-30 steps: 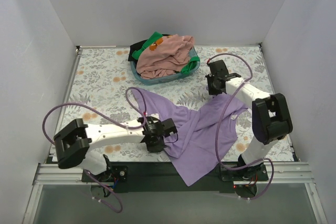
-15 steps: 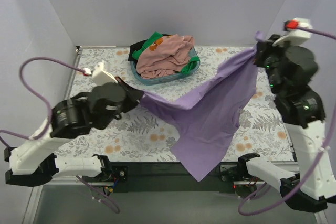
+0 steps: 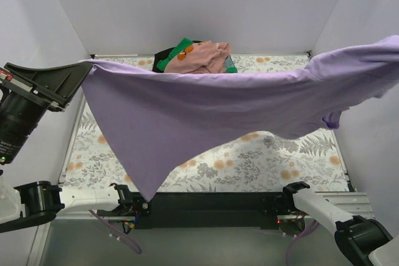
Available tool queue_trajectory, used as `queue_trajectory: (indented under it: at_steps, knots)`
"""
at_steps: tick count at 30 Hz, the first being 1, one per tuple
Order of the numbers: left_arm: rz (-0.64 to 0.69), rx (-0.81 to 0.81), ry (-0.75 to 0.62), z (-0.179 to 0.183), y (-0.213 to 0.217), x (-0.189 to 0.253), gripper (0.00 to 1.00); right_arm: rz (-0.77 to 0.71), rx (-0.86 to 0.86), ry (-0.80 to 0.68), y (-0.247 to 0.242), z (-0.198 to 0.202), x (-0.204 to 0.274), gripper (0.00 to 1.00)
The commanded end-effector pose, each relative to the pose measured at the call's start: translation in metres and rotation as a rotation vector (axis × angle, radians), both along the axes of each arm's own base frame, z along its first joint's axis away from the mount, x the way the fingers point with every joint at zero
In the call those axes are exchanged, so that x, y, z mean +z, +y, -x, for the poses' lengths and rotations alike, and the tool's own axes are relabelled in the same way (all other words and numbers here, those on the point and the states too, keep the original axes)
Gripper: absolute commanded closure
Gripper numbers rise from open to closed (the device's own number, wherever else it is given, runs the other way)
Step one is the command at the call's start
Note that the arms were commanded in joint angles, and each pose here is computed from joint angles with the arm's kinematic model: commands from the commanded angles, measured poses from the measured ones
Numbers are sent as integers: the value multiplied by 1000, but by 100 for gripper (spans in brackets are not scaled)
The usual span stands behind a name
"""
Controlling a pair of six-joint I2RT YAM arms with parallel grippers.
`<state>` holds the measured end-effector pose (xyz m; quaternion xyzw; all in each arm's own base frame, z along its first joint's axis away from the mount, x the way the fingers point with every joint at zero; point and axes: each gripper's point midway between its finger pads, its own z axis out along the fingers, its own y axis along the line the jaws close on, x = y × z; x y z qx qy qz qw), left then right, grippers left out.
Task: Fold and stack the t-shirts
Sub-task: Flatten the tshirt out
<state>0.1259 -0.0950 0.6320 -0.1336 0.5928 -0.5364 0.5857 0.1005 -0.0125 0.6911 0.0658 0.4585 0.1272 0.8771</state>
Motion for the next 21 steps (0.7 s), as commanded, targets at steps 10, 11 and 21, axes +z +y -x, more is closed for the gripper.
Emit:
queue_trajectory:
  at_steps: [10, 11, 21]
  knots:
    - [-85, 354, 91, -47, 22, -28, 100, 30, -161, -15, -14, -29, 10, 99]
    - [-100, 379, 100, -51, 20, -33, 100, 39, -195, 5, -16, -37, 7, 99]
    - [-223, 689, 187, -86, 17, -123, 100, 93, -376, 337, 3, -184, -112, 99]
